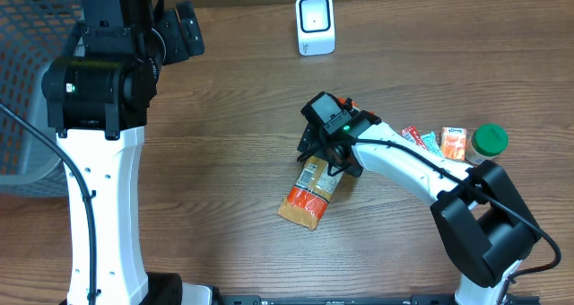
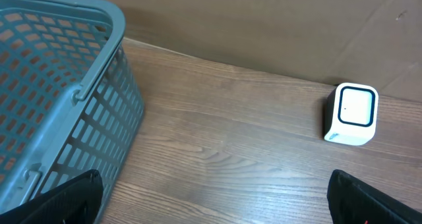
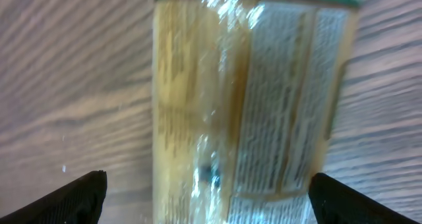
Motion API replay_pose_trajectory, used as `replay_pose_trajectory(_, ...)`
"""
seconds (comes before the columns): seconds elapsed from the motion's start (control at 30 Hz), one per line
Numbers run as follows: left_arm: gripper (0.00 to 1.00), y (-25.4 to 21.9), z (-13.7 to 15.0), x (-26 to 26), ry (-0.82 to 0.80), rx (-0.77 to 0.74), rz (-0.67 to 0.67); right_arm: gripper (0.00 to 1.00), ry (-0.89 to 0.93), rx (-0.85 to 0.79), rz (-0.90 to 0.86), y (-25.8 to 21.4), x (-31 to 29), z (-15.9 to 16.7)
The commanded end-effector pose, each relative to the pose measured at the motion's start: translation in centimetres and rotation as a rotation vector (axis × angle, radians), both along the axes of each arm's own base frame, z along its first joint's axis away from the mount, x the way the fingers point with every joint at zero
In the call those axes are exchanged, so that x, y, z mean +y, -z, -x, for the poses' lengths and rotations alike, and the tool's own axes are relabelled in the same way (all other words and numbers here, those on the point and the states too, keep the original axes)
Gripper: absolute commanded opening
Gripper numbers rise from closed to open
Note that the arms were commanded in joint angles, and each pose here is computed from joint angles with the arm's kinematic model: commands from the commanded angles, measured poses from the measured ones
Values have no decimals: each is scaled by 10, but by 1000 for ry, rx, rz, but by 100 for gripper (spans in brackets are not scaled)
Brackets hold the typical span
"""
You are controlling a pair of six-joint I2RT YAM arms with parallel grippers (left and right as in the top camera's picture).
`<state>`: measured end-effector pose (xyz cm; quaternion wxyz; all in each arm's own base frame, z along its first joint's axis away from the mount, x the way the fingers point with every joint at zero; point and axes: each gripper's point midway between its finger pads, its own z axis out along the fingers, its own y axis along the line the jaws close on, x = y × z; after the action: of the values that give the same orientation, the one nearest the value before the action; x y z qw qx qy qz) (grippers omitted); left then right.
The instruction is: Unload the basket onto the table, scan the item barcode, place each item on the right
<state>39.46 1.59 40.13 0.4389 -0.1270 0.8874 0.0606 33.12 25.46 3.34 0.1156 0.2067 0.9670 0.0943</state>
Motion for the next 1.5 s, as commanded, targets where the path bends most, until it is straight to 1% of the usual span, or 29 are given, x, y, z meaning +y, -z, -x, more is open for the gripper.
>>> replay_pose_trajectory(0.0,100,-5,1,3,-1,-9,-19,100,83,-71,29,-9,-7,-17)
replay_pose_trajectory(0.3,100,-5,1,3,-1,-10,-19,100,70,-4,72,24,-9,-11)
replay_pose_trajectory(0.37,100,-5,1,3,-1,-10,-19,95,63,-5,74,24,-9,-11)
replay_pose_trajectory(0.5,100,-5,1,3,-1,-10,-19,74,63,0,79,24,-10,-10)
replay_pose_trajectory(0.53,100,-5,1,3,-1,-10,-19,70,63,0,79,24,-10,-10)
replay_pose_trajectory(0.67,100,-5,1,3,-1,-9,-19,49,64,5,83,24,-11,-9)
replay_pose_trajectory(0.77,100,-5,1,3,-1,-10,-19,47,63,5,84,24,-11,-9)
replay_pose_trajectory(0.83,100,-5,1,3,-1,-10,-19,43,8,-1,98,24,-11,-9)
replay_pose_trajectory(0.97,100,-5,1,3,-1,-10,-19,41,-265,-22,174,24,-12,-8)
replay_pose_trajectory(1.07,100,-5,1,3,-1,-10,-19,41,-419,-28,214,23,-12,-7)
replay_pose_trajectory(1.13,100,-5,1,3,-1,-9,-19,42,-593,-26,262,21,-13,-4)
replay_pose_trajectory(1.23,100,-5,1,3,-1,-10,-19,53,-809,13,330,22,-21,6)
replay_pose_trajectory(1.27,100,-5,1,3,-1,-9,-19,57,-847,33,355,23,-27,10)
replay_pose_trajectory(1.3,100,-5,1,3,-1,-9,-19,60,-851,44,375,23,-31,11)
replay_pose_trajectory(1.4,100,-5,1,3,-1,-9,-19,63,-849,54,380,23,-33,13)
replay_pose_trajectory(1.47,100,-5,1,3,-1,-9,-19,66,-809,40,359,23,-29,10)
